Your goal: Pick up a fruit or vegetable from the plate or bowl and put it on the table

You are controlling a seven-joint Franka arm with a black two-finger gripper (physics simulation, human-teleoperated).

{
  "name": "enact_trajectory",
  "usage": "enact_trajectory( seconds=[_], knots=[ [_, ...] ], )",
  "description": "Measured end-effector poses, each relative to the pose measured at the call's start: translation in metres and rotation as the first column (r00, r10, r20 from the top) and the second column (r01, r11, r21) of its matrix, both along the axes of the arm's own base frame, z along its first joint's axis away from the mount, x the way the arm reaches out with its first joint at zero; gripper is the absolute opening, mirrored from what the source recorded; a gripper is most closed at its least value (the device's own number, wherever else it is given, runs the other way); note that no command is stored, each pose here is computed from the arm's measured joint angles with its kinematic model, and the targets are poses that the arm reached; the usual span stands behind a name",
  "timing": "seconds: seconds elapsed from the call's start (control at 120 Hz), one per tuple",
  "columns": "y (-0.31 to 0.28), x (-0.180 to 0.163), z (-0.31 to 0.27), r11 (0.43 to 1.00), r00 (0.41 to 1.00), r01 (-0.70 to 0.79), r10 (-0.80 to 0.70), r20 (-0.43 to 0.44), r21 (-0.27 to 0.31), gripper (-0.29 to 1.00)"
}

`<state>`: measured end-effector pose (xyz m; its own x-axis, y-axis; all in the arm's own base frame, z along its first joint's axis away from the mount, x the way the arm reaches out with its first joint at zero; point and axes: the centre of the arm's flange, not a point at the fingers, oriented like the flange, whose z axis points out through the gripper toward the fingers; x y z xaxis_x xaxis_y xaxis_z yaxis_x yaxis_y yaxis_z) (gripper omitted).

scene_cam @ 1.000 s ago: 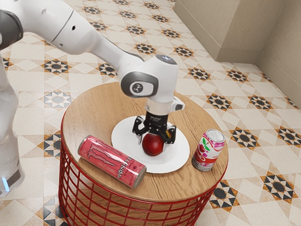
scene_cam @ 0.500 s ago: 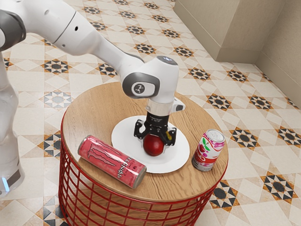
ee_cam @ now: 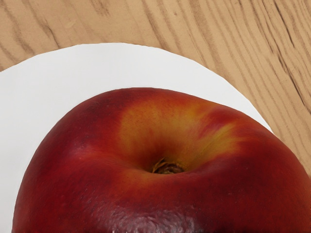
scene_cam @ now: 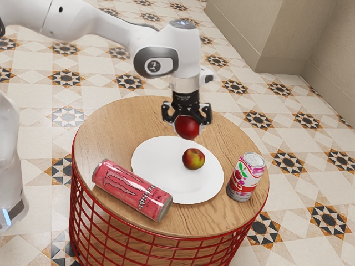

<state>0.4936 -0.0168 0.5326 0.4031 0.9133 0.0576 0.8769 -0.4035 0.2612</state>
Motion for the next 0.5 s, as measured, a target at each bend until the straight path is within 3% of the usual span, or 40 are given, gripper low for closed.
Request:
enact_trajectory(
  seconds=[0.208,0.35,0.425,0.5],
  knots=[
    [0.121,-0.008,-0.008,0.975,0.975,-0.223,0.223,-0.018,0.004,0.39],
    [0.160,-0.013,-0.018,0.957,0.956,-0.292,0.291,-0.038,0.004,0.39],
    [0.161,-0.012,-0.016,0.957,0.956,-0.291,0.291,-0.032,0.002,0.54],
    [0.160,-0.012,-0.012,0.958,0.958,-0.287,0.287,-0.023,-0.001,0.60]
  ],
)
